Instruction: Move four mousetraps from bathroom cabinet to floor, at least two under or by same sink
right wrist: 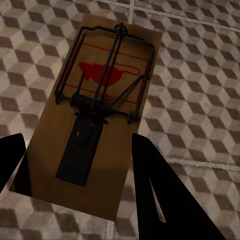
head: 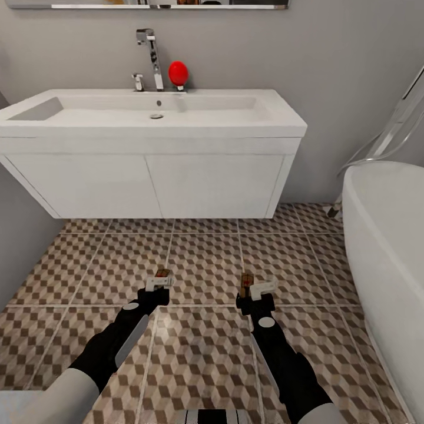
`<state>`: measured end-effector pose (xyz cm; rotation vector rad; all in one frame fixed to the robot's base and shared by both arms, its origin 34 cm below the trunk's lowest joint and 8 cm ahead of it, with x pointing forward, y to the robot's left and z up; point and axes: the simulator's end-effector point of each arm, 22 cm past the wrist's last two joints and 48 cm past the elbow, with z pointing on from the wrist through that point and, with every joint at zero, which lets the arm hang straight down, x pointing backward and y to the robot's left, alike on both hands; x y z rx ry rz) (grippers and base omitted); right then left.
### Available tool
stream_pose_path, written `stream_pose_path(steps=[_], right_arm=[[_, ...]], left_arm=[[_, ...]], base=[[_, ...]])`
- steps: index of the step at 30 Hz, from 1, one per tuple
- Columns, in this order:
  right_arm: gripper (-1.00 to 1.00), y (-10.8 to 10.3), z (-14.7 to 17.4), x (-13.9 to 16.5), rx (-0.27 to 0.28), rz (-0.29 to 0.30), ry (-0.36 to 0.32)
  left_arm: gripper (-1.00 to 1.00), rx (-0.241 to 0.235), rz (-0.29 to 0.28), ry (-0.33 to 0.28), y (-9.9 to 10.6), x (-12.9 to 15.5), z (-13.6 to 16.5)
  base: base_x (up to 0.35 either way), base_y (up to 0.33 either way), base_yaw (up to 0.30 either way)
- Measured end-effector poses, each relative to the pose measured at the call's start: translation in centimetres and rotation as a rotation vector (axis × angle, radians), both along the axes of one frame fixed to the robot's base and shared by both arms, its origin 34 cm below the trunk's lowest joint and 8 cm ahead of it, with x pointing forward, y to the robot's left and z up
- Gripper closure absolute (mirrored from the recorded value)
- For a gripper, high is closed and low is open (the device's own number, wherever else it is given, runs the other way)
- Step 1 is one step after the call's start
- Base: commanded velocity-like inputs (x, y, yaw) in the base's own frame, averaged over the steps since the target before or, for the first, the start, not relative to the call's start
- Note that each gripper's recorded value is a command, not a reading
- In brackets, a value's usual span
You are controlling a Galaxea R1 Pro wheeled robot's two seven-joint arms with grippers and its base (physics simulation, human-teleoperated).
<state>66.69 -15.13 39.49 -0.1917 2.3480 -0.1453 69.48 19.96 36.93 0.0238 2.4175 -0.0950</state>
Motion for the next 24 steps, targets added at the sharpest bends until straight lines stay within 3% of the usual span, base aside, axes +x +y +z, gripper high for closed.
stream_pose_path(steps=[14, 24], right_arm=[[1.00, 0.0, -4.3, -1.2, 0.000, 0.000, 0.022], [1.00, 0.0, -4.9, -1.4, 0.000, 0.001, 0.032]], left_arm=[[1.00, 0.000, 0.000, 0.022, 0.0, -1.3, -4.4], [1.00, 0.000, -0.010, 0.029, -0.3, -1.5, -5.0]], base=[[0.000, 0.000, 0.000], [0.000, 0.000, 0.000]])
